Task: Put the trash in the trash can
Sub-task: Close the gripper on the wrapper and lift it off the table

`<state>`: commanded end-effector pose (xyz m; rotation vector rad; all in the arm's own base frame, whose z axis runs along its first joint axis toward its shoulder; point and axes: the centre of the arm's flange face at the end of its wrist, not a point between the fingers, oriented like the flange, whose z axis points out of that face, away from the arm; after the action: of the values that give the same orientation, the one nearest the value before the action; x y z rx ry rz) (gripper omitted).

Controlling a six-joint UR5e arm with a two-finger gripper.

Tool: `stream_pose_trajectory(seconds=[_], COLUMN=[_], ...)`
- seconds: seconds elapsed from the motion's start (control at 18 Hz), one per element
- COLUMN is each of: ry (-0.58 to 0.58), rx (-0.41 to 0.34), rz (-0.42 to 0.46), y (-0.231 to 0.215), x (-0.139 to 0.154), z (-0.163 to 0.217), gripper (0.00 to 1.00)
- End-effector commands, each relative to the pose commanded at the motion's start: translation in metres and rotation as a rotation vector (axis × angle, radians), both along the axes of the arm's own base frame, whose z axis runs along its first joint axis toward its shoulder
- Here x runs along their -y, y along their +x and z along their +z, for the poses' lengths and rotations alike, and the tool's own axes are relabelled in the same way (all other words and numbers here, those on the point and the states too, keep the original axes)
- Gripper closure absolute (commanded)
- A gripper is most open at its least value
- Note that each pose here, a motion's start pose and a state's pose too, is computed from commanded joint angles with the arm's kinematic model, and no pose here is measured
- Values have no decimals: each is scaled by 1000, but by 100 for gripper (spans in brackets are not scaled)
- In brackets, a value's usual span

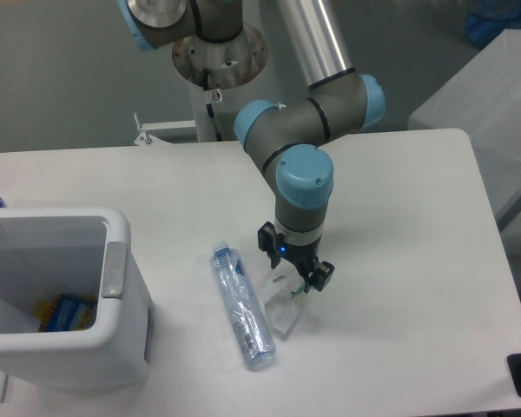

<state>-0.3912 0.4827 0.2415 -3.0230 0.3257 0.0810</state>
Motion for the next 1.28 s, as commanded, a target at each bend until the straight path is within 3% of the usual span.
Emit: stream_pose_trajectory(seconds=[0.17, 0.72, 1.0, 1.28], ry=[1, 59, 171, 313], rx=[-1, -41, -36, -26], rz=[11, 51, 152, 294], y=[-4, -29, -38, -43], x=[3, 8, 21, 7], z=[1, 35, 83, 139], gripper=[100, 100, 100, 100])
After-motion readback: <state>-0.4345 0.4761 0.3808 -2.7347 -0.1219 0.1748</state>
